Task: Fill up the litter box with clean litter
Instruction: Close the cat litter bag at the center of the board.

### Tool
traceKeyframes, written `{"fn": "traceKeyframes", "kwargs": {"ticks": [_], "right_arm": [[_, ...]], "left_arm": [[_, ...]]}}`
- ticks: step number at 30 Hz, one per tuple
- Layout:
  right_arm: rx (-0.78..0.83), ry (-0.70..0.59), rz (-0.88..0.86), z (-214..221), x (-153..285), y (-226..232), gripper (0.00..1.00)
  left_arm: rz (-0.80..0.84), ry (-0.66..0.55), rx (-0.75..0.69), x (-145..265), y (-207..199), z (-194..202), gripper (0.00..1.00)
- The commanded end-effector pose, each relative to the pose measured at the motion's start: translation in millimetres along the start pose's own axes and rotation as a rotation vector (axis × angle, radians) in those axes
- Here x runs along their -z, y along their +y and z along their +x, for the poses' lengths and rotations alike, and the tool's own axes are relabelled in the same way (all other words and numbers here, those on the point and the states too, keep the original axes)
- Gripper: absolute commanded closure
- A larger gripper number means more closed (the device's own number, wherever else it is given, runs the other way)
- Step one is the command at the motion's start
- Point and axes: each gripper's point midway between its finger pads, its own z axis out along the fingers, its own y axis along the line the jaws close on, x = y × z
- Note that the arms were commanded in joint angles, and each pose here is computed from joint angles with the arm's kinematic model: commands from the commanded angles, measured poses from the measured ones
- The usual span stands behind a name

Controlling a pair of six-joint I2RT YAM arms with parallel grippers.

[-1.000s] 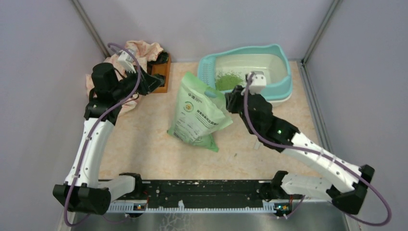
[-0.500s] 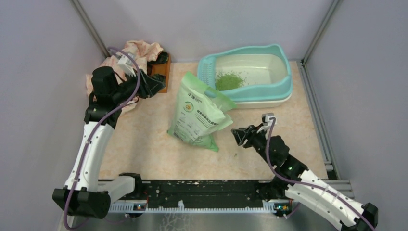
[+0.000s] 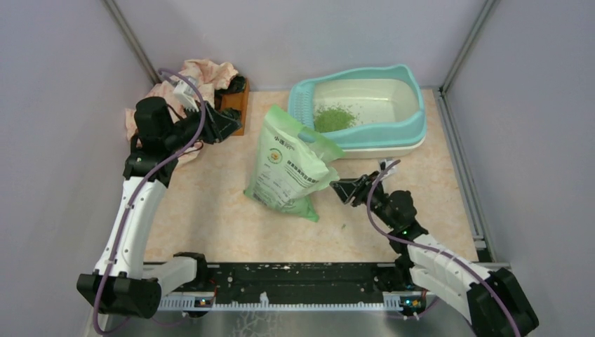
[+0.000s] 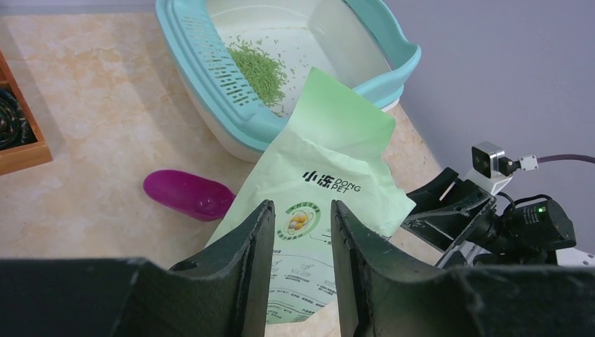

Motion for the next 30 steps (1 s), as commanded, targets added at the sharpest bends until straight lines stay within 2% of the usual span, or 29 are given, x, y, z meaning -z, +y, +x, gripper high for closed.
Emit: {"fn": "traceKeyframes", "kwargs": {"ticks": [1,6,11,19,24,30], "right_arm": [[0.031,-0.094,-0.309,-30,-2,59,0.5],[0.032,-0.082,-0.428,-27,-5,77,0.48],[0.03,-0.098,-0.466,-29,-9,81,0.47],[0.054,-0.115,-0.344,-30,-34,56,0.46],[0.057,-0.136,-0.283,-26,-32,41,0.45],[0.055,-0.153,-0.284,-26,-33,38,0.44]], "left_arm": [[0.027,-0.005,0.0,-2,-3,-4,0.59],[0.023,0.0,0.0,-3,-2,-5,0.6],[0.018,0.004,0.002,-4,-1,-5,0.6],[0.013,0.006,0.001,-3,-2,-6,0.6],[0.009,0.007,-0.008,-2,-2,-8,0.6],[0.02,0.011,0.002,-3,-3,-7,0.6]]}}
